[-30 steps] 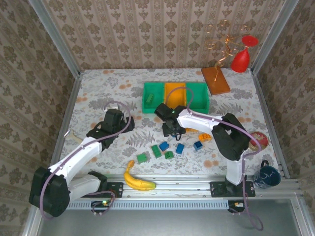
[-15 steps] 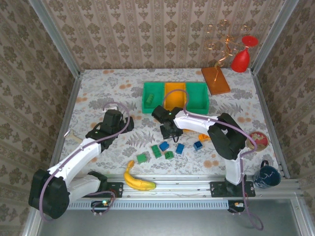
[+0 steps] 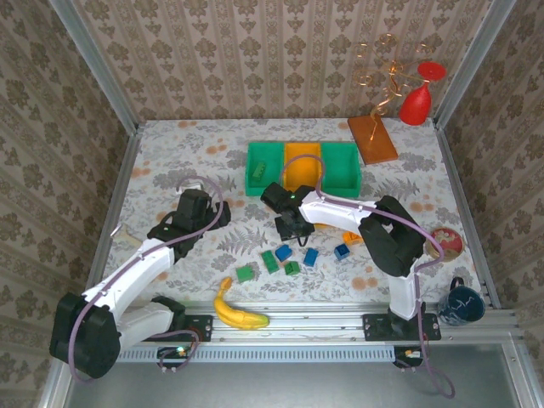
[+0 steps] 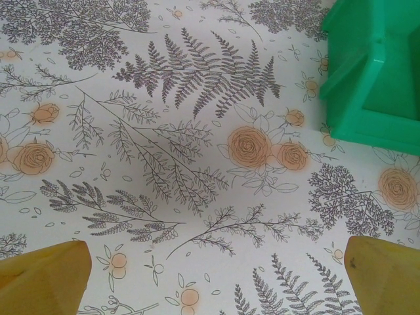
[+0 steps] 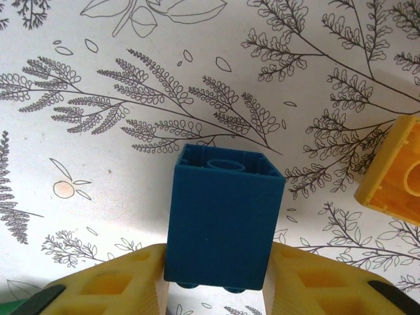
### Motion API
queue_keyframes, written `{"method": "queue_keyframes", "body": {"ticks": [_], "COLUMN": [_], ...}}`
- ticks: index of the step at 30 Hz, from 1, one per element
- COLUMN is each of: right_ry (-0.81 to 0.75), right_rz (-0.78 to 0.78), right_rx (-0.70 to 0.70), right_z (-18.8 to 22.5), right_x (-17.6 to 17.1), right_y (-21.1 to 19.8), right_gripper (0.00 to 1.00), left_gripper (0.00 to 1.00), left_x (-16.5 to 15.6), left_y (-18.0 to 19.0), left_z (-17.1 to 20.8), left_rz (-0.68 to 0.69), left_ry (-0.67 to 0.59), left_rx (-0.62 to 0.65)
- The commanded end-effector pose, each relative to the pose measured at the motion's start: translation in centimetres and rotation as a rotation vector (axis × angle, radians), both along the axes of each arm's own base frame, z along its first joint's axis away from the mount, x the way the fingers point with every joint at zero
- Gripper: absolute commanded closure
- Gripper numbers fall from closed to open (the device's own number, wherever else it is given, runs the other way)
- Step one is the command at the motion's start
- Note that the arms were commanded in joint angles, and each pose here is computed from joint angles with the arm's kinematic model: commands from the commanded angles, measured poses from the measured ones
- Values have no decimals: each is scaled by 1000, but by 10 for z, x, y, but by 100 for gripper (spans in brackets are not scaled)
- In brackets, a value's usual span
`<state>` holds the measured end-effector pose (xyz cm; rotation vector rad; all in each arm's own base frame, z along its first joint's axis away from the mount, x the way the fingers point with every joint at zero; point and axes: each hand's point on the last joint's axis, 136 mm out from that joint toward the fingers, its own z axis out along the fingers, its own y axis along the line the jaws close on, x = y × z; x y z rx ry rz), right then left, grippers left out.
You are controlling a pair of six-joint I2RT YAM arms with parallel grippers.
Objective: Sort the legos into containers by color
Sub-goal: Pick up the lego from the center of the table.
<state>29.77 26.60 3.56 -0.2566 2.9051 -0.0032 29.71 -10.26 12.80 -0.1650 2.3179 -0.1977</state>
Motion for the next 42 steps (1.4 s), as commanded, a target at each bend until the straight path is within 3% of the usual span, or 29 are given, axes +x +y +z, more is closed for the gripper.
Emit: {"method": "queue_keyframes", "body": {"ticks": [1, 10, 18, 25, 34, 42], "right_ry": [-1, 1, -4, -97, -255, -316], "right_rz": [-15, -37, -39, -36, -64, -124], "right_rx": [-18, -19, -20, 7, 48, 76], "right_z": [0, -15, -12, 29, 100, 128], "right_x": [4, 19, 22, 34, 72, 112], "right_y": [-1, 4, 4, 2, -19, -45], "right_gripper": [56, 49, 64, 78, 80, 81], "left_gripper": [0, 0, 0, 0, 0, 0], "left_x": [-6, -6, -6, 0, 0, -3], "left_y": [4, 3, 1, 9, 13, 15], "left_z": [-6, -8, -10, -8, -7, -4], "left_rz": [11, 7, 2, 26, 33, 34], "left_ry": [27, 34, 40, 39, 36, 30], "left_rx": [-8, -7, -7, -8, -7, -7]}}
